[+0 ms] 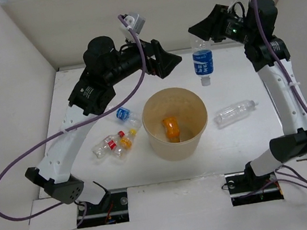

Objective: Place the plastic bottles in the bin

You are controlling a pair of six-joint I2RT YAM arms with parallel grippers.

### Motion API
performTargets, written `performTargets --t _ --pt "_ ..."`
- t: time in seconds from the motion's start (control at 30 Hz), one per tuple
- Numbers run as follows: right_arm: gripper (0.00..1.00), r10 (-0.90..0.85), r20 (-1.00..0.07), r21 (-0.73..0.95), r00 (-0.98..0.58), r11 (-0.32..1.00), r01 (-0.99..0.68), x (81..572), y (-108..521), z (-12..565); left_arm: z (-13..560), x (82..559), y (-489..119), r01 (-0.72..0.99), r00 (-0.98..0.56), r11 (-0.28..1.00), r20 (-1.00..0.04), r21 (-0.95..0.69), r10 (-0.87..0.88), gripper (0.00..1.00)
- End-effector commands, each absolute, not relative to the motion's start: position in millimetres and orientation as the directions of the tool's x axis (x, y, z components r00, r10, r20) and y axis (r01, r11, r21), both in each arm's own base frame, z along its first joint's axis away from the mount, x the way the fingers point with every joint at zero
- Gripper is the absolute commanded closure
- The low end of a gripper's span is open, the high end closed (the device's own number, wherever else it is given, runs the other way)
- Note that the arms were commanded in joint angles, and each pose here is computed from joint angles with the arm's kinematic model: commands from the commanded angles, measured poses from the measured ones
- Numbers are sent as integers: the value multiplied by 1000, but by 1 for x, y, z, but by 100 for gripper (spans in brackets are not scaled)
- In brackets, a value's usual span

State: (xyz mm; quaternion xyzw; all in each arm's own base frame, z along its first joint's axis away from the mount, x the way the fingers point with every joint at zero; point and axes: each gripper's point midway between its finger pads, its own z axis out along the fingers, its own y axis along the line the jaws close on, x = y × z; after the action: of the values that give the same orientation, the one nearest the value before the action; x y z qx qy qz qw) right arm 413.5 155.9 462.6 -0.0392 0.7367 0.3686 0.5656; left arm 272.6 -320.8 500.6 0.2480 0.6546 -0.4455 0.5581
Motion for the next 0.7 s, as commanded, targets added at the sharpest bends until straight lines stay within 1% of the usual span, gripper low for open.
performTargets --t 0.0,0.07,0.1,0.13,0.2,0.3,0.4,0.43,0.57,0.6,0.63,0.67 --pt "100 404 -845 527 -350 521 -672 380 198 503 526 269 -330 887 -143 408 -969 -217 -203 0" --pt "100 418 -840 526 -347 465 -712 369 207 516 521 270 -341 906 -153 364 -968 -218 -200 0" --pt "100 432 -826 536 -362 405 -740 358 219 527 516 268 -347 916 -167 331 -965 -228 -203 0" --pt "100 436 -832 521 -342 402 -753 357 219 532 521 268 -347 920 -150 327 -965 -217 -217 0" --pt "100 445 -830 500 -336 328 -801 342 234 548 510 266 -353 927 -181 291 -961 -238 -210 0" --pt "100 451 -828 486 -333 281 -828 327 246 557 498 268 -360 930 -201 270 -959 -251 -200 0" --pt "100 457 -817 479 -352 197 -855 308 262 570 489 269 -363 928 -222 258 -954 -270 -200 0" --pt "100 454 -812 473 -366 147 -868 297 271 574 489 269 -363 928 -222 258 -954 -270 -200 0" --pt "100 430 -809 473 -401 71 -878 275 290 571 482 270 -364 927 -226 255 -952 -276 -207 0" --pt "100 436 -806 475 -400 76 -876 276 290 572 490 268 -362 932 -207 250 -953 -262 -223 5" --pt "100 432 -806 475 -405 65 -877 270 292 571 483 265 -364 935 -221 233 -953 -267 -206 36" --pt "98 424 -802 492 -420 69 -868 273 294 563 483 264 -363 937 -215 231 -954 -262 -210 58"
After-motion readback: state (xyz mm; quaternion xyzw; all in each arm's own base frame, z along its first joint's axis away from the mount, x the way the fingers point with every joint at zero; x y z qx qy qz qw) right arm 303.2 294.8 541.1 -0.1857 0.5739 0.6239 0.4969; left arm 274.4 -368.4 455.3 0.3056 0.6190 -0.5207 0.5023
